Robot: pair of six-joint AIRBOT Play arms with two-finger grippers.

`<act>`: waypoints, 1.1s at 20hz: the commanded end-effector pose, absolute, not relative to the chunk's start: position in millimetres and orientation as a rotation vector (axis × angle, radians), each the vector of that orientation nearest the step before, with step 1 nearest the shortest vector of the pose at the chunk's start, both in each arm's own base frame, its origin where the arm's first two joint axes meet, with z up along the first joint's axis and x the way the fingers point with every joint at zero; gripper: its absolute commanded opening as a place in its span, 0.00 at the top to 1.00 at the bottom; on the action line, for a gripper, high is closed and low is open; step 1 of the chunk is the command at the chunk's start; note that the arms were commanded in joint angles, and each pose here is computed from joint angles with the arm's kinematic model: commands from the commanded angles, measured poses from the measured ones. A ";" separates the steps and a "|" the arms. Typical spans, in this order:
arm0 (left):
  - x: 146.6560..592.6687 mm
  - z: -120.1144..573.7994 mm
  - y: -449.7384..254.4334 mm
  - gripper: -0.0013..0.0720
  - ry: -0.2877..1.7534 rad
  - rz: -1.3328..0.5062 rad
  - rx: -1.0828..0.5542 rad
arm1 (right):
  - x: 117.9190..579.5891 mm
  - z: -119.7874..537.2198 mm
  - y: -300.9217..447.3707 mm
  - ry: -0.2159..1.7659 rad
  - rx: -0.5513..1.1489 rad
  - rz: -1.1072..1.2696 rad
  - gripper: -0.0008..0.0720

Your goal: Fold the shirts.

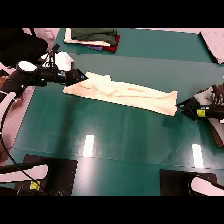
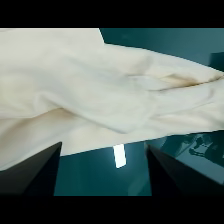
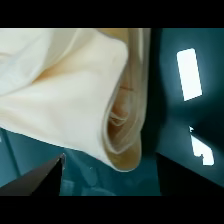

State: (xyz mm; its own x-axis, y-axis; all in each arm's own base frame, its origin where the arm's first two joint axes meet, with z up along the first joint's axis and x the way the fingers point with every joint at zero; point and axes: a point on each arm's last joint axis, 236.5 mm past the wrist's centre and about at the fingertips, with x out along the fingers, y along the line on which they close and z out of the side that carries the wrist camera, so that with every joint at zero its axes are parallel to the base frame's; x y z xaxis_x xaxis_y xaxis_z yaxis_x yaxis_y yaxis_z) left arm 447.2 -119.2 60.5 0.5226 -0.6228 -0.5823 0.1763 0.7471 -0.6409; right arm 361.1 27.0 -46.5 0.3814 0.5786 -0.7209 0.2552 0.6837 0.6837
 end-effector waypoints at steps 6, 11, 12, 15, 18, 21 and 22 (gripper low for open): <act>439.8 53.9 -118.7 0.17 0.934 -0.522 -0.514 | 383.2 -92.4 46.3 1.199 1.077 0.305 0.06; 438.8 52.8 -118.4 0.17 0.942 -0.519 -0.515 | 419.9 -92.1 92.0 1.198 1.064 0.410 0.07; 438.5 52.8 -118.5 0.17 0.943 -0.519 -0.518 | 429.7 -82.2 102.9 1.191 1.035 0.454 0.29; 438.1 52.9 -119.0 0.17 0.947 -0.517 -0.527 | 460.6 -48.0 120.0 1.117 0.942 0.537 0.89; 437.8 53.3 -119.6 0.17 0.952 -0.513 -0.543 | 474.8 -11.3 122.4 1.092 0.887 0.587 0.96; 439.8 57.2 -133.7 0.49 0.935 -0.534 -0.545 | 467.6 13.3 102.1 1.105 0.680 0.524 0.96; 440.6 58.2 -147.3 0.49 0.922 -0.549 -0.523 | 466.4 27.5 95.7 1.085 0.627 0.505 0.96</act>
